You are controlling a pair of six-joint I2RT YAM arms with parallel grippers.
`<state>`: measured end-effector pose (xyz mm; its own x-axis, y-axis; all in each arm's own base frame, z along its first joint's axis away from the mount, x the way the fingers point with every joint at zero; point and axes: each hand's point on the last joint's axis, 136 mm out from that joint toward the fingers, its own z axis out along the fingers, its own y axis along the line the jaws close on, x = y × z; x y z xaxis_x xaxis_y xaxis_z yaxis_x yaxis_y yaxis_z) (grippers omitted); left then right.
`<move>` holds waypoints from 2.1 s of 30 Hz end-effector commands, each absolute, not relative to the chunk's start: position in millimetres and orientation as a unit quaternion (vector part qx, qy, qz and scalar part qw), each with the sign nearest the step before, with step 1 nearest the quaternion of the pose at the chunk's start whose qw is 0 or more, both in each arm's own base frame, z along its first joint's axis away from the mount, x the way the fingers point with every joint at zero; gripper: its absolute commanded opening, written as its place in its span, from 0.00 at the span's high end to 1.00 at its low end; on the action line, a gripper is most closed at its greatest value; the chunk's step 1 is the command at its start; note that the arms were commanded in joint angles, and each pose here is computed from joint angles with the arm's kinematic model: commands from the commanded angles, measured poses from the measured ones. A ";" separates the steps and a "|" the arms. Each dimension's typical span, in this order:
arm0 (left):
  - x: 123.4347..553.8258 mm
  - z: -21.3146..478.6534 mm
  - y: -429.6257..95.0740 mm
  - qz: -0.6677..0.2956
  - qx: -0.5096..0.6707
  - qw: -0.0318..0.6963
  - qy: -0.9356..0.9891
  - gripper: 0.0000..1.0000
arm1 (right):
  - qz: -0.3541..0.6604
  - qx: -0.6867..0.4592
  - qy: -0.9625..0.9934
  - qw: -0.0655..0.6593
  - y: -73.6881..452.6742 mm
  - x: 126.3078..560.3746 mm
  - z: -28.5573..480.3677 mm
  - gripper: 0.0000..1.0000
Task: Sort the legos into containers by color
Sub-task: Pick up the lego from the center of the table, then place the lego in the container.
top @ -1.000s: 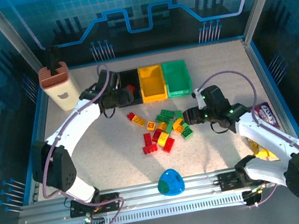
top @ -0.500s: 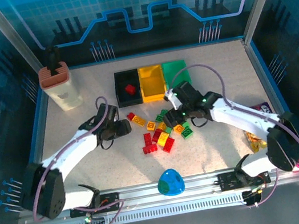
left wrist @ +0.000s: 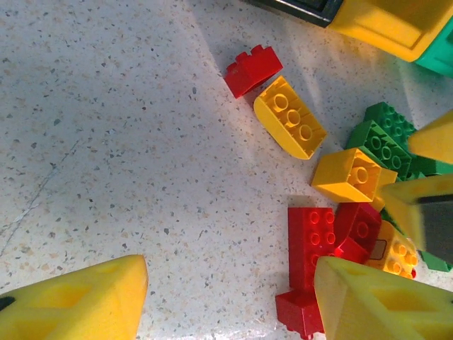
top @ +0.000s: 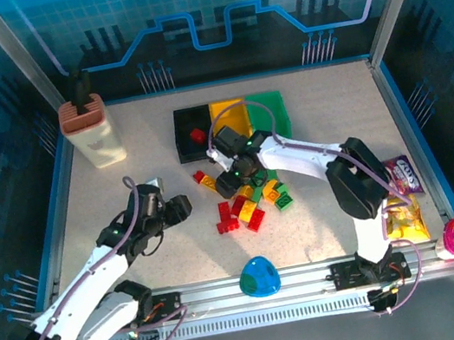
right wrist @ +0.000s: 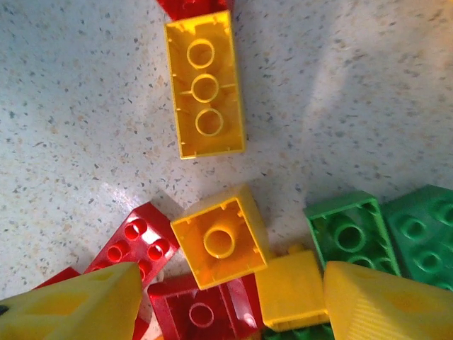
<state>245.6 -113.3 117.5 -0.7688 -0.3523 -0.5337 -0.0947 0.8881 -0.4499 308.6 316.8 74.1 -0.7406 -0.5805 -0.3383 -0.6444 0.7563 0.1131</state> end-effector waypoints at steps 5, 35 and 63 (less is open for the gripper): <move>234.1 110.9 -107.5 -0.191 -0.124 0.307 0.924 0.36 | 0.090 -0.348 0.927 0.104 323.7 302.7 54.6 0.32; 233.4 120.7 -106.1 -0.191 -0.118 0.317 0.921 0.38 | 0.023 -0.322 0.913 0.249 309.3 354.2 158.6 0.68; 216.9 137.7 -102.9 -0.195 -0.111 0.331 0.917 0.38 | 0.080 -0.174 0.946 0.260 274.3 501.8 164.3 0.36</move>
<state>217.3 -103.9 126.7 -0.7680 -0.3279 -0.5501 -0.0763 0.8997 -0.4298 501.8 275.4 151.3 -0.7991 -0.3103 -0.5150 -0.3839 0.9225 0.0398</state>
